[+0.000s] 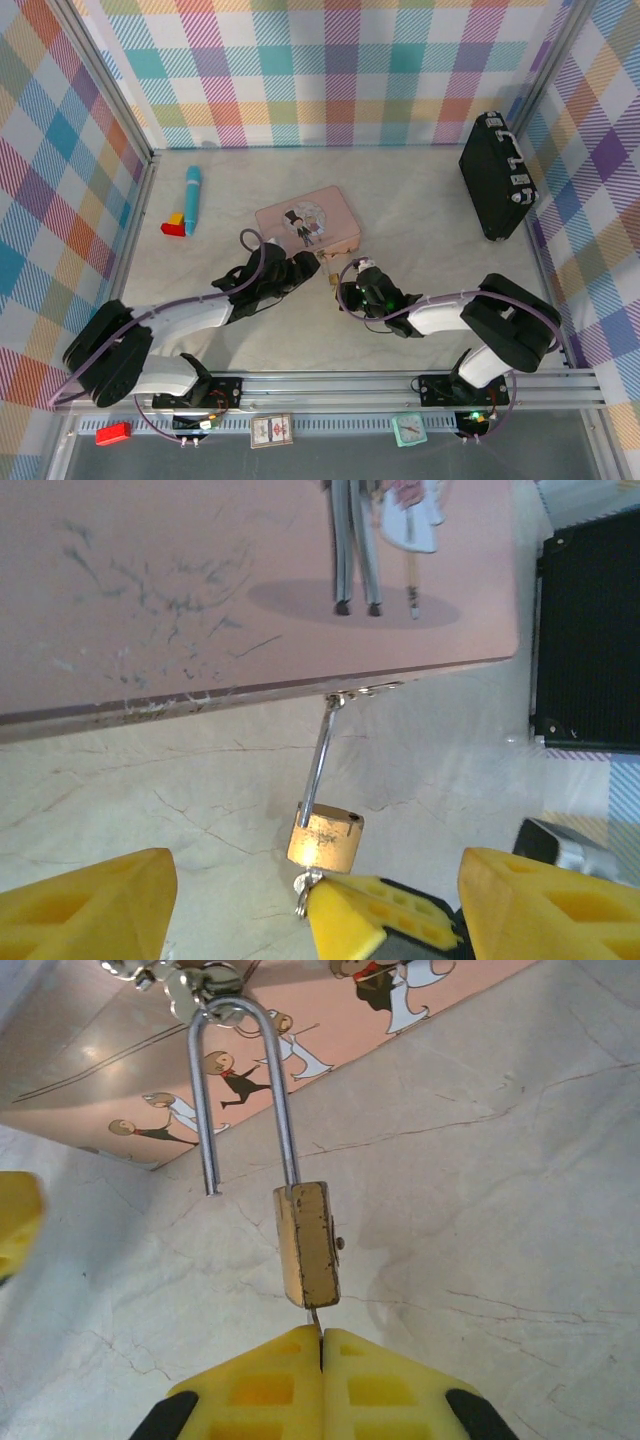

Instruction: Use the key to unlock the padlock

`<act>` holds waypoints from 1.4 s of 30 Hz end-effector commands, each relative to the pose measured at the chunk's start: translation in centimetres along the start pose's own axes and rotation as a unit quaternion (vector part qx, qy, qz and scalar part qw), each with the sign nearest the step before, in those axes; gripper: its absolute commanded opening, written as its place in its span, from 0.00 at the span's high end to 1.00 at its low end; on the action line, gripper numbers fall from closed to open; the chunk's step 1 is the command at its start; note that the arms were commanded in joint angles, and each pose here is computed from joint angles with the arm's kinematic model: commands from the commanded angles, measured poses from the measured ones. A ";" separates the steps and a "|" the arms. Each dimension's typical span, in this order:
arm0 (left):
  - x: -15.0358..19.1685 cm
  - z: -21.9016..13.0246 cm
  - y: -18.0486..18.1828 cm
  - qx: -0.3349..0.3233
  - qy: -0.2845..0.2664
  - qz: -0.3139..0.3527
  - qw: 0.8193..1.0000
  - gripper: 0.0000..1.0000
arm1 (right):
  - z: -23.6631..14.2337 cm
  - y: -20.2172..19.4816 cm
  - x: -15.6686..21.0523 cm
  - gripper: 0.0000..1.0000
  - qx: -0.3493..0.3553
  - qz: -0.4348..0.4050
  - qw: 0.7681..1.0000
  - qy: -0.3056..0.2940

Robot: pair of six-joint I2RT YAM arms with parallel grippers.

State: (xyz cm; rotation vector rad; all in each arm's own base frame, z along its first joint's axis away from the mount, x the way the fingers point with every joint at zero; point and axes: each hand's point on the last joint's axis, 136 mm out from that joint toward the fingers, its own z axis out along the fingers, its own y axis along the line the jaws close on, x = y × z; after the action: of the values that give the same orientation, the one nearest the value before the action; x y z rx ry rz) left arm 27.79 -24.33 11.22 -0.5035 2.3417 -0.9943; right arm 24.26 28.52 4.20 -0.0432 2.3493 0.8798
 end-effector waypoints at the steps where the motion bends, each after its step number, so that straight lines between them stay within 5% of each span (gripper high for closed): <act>1: -1.3 -2.2 1.2 -0.043 -0.029 0.070 0.996 0.22 | 0.3 -0.5 0.4 0.93 0.000 0.023 1.000 0.006; 12: -5.3 -7.3 0.1 -0.095 -0.102 0.248 0.959 0.10 | 0.5 -0.6 0.2 0.89 0.001 0.020 1.000 0.000; 32: -7.0 -3.4 3.1 -0.089 -0.113 0.218 0.965 0.04 | -1.2 -0.4 -2.8 0.56 0.036 -0.040 0.999 0.002; 42: -6.7 -3.3 3.3 -0.094 -0.095 0.222 0.966 0.02 | 1.9 0.6 -3.9 0.59 0.045 -0.056 0.995 0.068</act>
State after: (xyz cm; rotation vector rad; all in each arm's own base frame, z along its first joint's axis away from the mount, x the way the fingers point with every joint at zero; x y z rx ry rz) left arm 30.29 -16.79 12.60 -0.1365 2.2515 -0.4871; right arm 28.72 29.08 6.79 -0.1336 2.4079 0.7405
